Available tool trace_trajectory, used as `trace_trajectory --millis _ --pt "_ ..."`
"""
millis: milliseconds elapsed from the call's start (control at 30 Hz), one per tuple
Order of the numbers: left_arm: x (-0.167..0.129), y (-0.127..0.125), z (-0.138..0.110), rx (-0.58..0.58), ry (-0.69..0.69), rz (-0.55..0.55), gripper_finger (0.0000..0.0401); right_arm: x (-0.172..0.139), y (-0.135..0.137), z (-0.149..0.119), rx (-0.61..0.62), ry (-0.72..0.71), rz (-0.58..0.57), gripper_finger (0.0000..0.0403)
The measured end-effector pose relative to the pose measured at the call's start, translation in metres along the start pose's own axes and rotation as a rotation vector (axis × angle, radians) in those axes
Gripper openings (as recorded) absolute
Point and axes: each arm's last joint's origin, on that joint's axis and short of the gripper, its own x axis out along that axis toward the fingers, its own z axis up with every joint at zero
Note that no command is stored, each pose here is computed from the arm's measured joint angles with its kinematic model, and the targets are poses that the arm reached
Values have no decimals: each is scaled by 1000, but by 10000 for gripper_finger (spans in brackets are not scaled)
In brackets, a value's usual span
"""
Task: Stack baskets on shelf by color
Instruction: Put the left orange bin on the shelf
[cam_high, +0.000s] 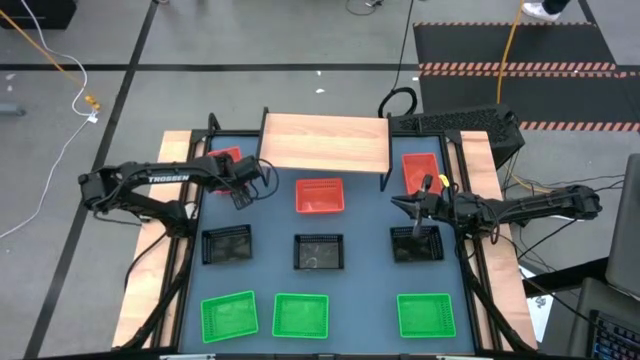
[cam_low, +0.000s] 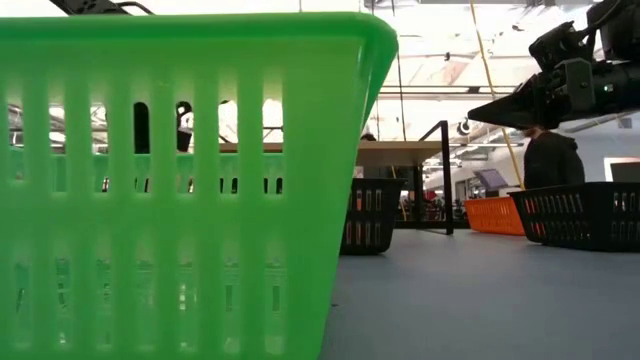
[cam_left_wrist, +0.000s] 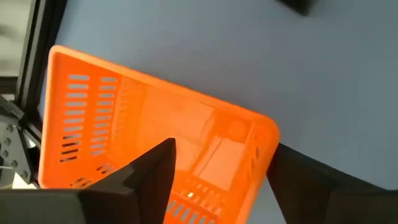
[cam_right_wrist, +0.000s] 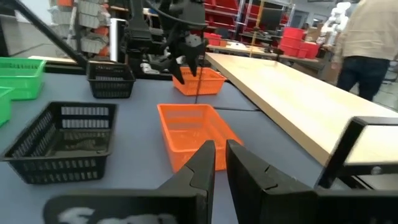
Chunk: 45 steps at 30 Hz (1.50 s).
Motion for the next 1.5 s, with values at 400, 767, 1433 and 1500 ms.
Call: trace_trajectory --millis 400,767,1433,1500 --pt "-6 3 2 -31 16 -10 16 0 0 1 37 -6 -3 32" --pt "-98 25 39 -73 -78 161 10 0 0 1 122 -14 -4 32" --pt "-197 13 131 269 -493 54 7 -1 -4 14 74 -135 -71 32" --pt "-187 1 138 314 -444 44 7 -1 -4 14 74 -134 -71 32"
